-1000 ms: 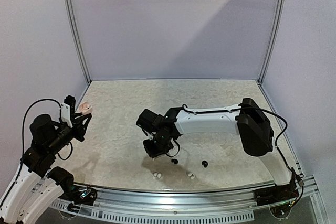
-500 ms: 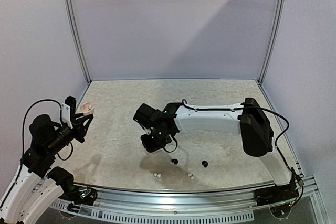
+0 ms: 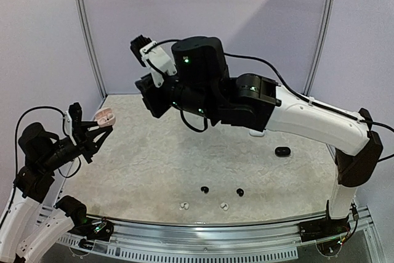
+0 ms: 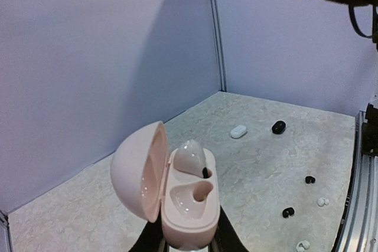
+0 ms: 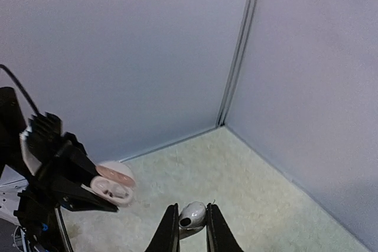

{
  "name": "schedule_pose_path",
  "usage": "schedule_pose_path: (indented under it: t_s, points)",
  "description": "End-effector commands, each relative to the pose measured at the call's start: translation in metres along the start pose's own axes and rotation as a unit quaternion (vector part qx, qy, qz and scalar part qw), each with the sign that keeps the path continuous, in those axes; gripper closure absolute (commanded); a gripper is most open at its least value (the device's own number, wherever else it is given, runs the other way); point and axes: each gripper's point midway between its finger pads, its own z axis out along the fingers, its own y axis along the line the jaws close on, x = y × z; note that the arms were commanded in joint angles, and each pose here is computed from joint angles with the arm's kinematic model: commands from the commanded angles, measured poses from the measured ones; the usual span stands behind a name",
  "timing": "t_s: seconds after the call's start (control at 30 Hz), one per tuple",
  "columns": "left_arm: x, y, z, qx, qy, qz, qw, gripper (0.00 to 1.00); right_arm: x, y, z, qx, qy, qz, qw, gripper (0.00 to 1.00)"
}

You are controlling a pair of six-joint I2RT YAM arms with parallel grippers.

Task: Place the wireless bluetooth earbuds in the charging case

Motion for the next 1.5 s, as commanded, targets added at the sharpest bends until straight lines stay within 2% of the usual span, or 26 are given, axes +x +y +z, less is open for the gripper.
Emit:
schedule_pose_path:
  t_s: [0.0, 0.2, 0.4, 0.6, 1.47]
  points:
    - [-0.031, -0.007, 0.005, 0.035, -0.034, 0.015, 0.999, 1.0, -0.036, 0.039, 0.001, -0.008, -0.086, -0.103, 0.991, 1.0]
    - [-0.047, -0.012, 0.008, 0.05, -0.042, 0.036, 0.997, 1.0, -0.04, 0.082, 0.012, -0.062, -0.11, -0.181, 0.975, 1.0]
    - [-0.042, -0.007, 0.014, 0.037, 0.005, 0.037, 0.999, 1.0, -0.032, 0.09, 0.025, -0.055, -0.117, -0.211, 0.969, 1.0]
    - [-0.036, -0.009, 0.016, 0.033, 0.032, 0.05, 0.998, 1.0, -0.024, 0.088, 0.033, -0.04, -0.104, -0.219, 0.969, 1.0]
    - [-0.046, -0.014, 0.014, 0.036, 0.018, 0.056, 0.998, 1.0, 0.011, 0.082, 0.049, -0.016, -0.053, -0.224, 0.973, 1.0]
